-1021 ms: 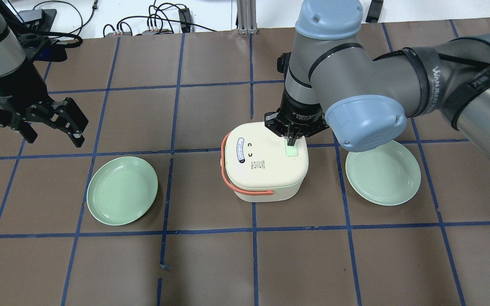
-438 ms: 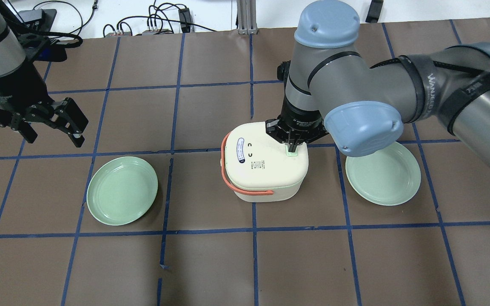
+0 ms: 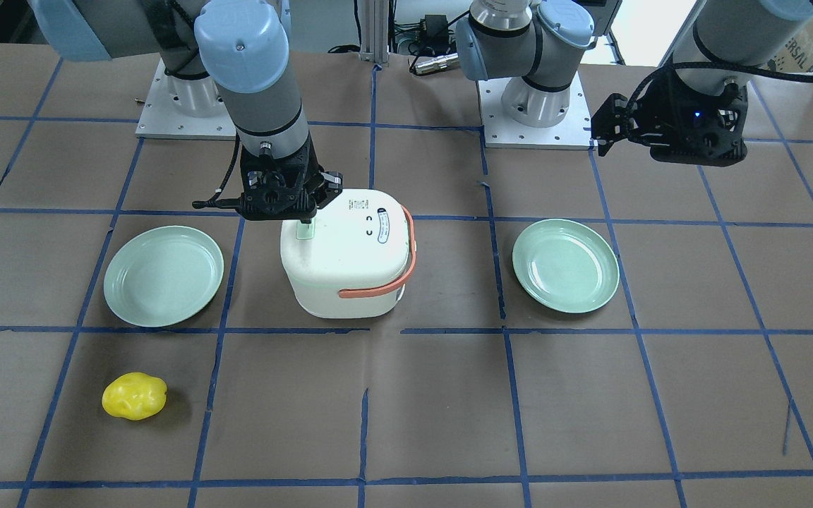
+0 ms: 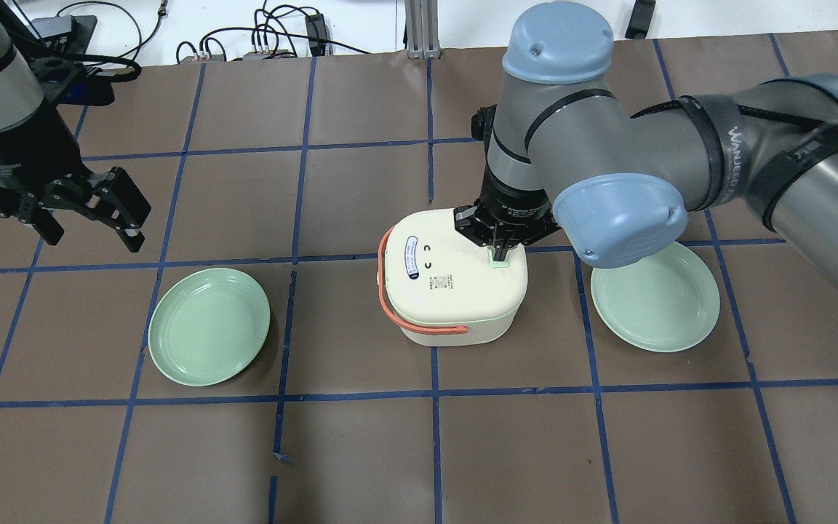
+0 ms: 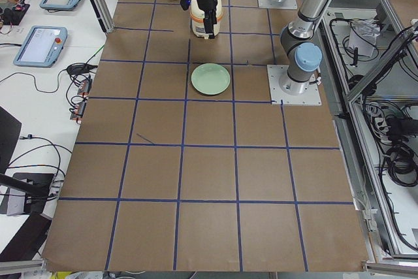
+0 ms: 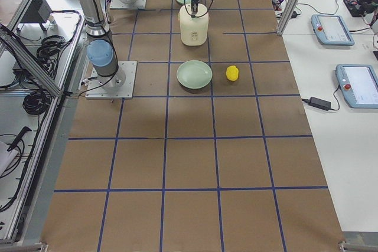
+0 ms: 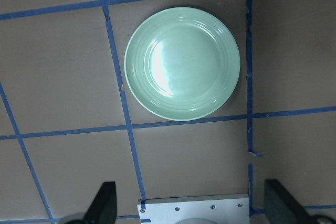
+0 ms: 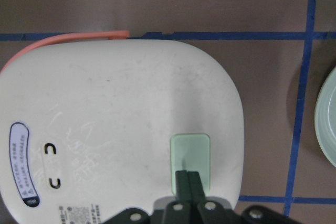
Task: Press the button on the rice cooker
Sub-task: 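Lower the right gripper and press down on the green button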
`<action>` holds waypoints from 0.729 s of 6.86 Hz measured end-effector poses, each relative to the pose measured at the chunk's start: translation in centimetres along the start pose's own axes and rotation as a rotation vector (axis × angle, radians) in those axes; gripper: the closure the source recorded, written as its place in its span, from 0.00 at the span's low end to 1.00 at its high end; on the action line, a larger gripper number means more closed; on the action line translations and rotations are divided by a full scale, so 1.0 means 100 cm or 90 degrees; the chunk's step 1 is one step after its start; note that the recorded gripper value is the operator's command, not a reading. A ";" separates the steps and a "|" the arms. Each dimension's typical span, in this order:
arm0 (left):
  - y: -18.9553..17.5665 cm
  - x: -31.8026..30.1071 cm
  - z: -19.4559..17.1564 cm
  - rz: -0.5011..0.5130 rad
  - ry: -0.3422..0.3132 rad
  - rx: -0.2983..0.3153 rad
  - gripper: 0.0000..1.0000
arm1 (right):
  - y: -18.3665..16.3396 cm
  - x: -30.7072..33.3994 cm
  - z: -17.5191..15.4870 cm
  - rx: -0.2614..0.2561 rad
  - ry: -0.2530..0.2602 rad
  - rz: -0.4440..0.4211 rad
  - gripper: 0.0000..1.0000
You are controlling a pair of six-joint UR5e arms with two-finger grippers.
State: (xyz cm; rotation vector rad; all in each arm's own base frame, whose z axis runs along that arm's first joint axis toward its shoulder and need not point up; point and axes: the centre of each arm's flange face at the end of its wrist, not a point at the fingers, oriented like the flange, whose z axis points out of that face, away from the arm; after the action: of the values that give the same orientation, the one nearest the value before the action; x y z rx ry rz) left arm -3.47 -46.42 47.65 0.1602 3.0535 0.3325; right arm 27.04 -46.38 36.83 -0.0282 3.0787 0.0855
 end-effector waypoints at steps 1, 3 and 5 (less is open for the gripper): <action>0.000 0.000 0.000 0.000 0.000 0.000 0.00 | 0.000 0.000 0.001 0.000 0.000 -0.001 0.86; 0.000 0.000 0.000 0.000 0.000 0.000 0.00 | 0.001 0.001 0.011 0.001 -0.001 -0.003 0.85; 0.000 0.000 0.000 0.000 0.000 0.000 0.00 | 0.002 0.002 0.017 0.010 -0.002 -0.002 0.86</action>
State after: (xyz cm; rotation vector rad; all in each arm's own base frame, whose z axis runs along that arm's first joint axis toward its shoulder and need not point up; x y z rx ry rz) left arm -3.47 -46.43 47.62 0.1603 3.0535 0.3333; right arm 26.97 -46.11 35.13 -0.0331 3.0753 0.0608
